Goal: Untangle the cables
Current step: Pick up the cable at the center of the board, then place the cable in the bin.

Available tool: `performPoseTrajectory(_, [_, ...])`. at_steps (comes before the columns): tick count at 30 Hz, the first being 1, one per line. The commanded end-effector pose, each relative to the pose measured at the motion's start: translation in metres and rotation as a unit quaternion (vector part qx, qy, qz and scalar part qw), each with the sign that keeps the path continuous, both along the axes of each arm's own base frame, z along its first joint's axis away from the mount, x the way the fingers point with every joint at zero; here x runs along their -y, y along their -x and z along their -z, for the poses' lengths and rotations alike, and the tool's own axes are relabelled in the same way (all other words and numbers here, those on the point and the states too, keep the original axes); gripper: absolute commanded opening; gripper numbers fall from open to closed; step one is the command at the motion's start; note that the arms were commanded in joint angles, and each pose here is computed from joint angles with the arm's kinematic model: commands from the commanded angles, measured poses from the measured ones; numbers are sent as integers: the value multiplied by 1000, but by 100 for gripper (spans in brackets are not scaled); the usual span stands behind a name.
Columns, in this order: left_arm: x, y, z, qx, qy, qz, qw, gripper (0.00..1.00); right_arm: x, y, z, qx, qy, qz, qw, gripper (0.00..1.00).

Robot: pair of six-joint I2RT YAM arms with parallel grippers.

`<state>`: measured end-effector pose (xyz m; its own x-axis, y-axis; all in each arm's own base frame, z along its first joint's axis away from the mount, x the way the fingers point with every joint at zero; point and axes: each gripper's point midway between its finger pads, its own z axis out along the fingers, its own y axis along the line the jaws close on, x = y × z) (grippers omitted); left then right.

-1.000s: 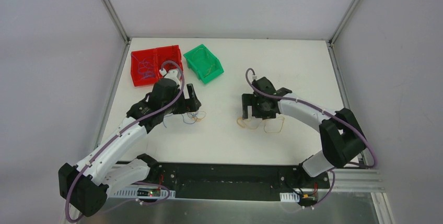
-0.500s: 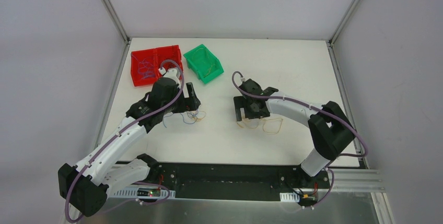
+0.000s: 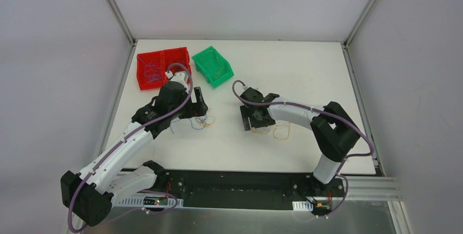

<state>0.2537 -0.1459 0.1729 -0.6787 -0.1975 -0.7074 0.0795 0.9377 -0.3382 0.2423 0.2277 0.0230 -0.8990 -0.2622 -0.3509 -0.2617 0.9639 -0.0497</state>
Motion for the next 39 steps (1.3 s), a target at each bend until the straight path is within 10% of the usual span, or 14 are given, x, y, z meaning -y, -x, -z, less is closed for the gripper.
performPoseTrajectory(1, [-2, -2, -12, 18, -10, 1, 1000, 88, 18, 9, 5, -2, 40, 9, 999, 69])
performPoseTrajectory(7, [-2, -3, -11, 15, -14, 2, 1000, 88, 14, 7, 6, -3, 37, 15, 999, 9])
performPoseTrajectory(10, [-3, -3, -12, 18, -14, 2, 1000, 88, -1, -2, -8, 9, 5, 12, 1000, 0])
performPoseTrajectory(21, [-23, 1, -12, 27, -31, -39, 998, 88, -114, -84, -142, 90, -251, -33, 963, 0])
performPoseTrajectory(29, [-32, 12, -12, 26, -27, -52, 998, 88, -192, -192, -251, 200, -462, -57, 862, 0])
performPoseTrajectory(39, [-41, 25, -13, 23, -29, -61, 997, 88, -257, -296, -200, 268, -507, -58, 817, 0])
